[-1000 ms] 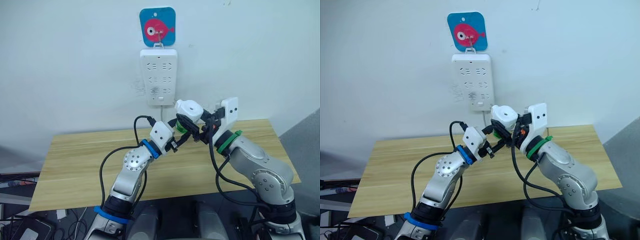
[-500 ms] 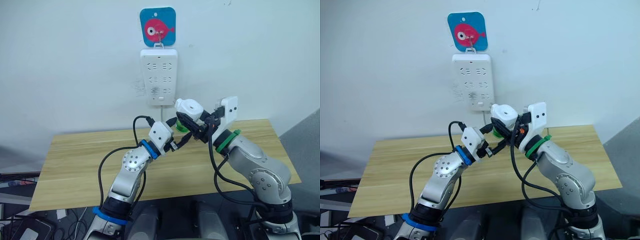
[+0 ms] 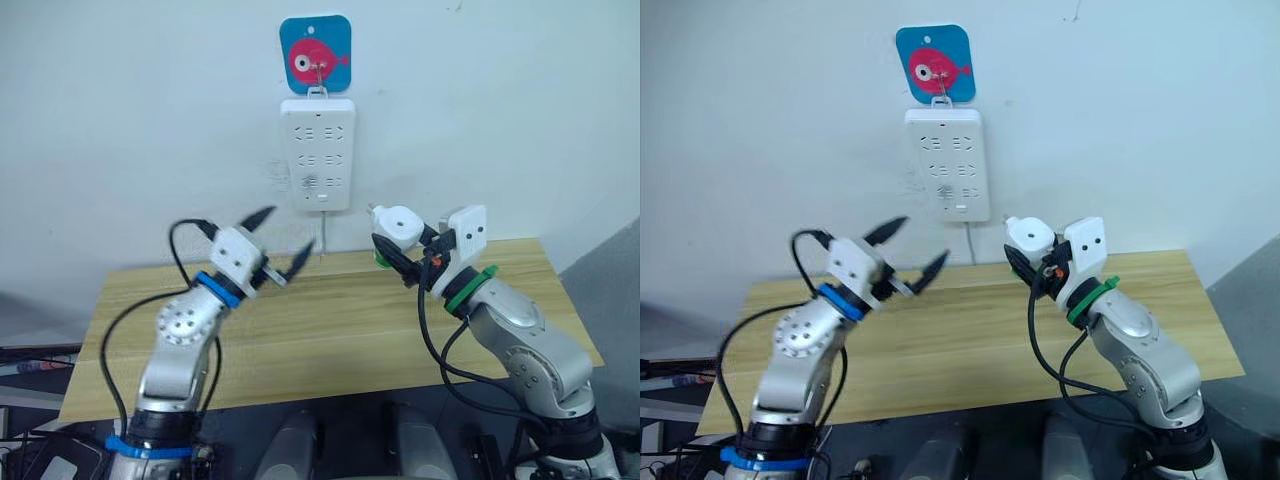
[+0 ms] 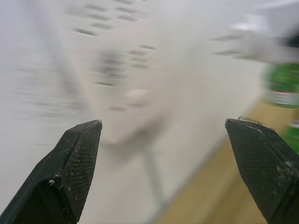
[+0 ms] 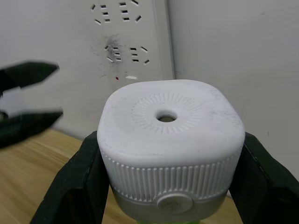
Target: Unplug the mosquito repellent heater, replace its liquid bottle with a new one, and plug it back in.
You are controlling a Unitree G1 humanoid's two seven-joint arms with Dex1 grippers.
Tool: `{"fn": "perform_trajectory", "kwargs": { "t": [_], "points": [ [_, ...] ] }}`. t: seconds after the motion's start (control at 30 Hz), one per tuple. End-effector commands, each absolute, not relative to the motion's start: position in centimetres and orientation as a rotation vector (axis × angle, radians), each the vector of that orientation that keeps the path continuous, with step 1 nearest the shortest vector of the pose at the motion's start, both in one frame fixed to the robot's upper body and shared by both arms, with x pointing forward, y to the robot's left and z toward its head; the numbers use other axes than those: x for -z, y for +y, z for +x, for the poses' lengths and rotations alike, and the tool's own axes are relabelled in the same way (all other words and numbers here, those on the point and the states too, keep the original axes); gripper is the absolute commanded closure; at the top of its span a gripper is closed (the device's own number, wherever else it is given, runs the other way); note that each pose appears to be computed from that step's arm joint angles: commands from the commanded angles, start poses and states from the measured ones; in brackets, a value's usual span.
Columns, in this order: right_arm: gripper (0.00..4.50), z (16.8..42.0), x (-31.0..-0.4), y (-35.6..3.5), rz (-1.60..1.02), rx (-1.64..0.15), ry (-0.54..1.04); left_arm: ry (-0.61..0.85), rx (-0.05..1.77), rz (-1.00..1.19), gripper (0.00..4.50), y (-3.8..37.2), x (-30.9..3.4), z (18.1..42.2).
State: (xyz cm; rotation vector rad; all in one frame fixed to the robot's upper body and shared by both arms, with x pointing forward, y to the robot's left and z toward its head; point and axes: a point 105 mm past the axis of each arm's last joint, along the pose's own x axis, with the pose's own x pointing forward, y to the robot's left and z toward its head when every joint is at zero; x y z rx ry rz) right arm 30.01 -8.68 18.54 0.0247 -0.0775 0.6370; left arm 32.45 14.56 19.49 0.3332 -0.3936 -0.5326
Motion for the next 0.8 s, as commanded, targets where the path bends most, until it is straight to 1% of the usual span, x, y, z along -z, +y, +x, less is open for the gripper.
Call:
{"fn": "perform_trajectory", "kwargs": {
  "t": [0.03, 0.2, 0.37, 0.47, 0.67, 0.8],
  "points": [
    [1.52, 29.7, -20.5, -9.2, 0.004, -0.634, -0.159, -0.422, 0.522, 0.29, 0.0, 14.7, -21.0, 33.5],
    [1.52, 30.0, -21.8, -9.7, -0.012, -0.625, -0.195, -0.402, 0.644, 0.238, 0.0, 12.8, -21.9, 35.5],
    [1.52, 30.0, -22.8, -10.0, -0.032, -0.624, -0.212, -0.4, 0.672, 0.235, 0.0, 12.5, -22.3, 37.1],
    [1.52, 30.0, -23.0, -10.0, -0.033, -0.619, -0.214, -0.39, 0.703, 0.236, 0.0, 12.3, -22.1, 37.6],
    [1.52, 29.7, -22.9, -9.9, -0.035, -0.618, -0.214, -0.371, 0.819, 0.239, 0.0, 11.3, -21.6, 37.9],
    [1.52, 29.8, -22.9, -10.0, -0.029, -0.609, -0.217, -0.362, 0.851, 0.238, 0.0, 11.0, -21.5, 38.2]
  ]
}}
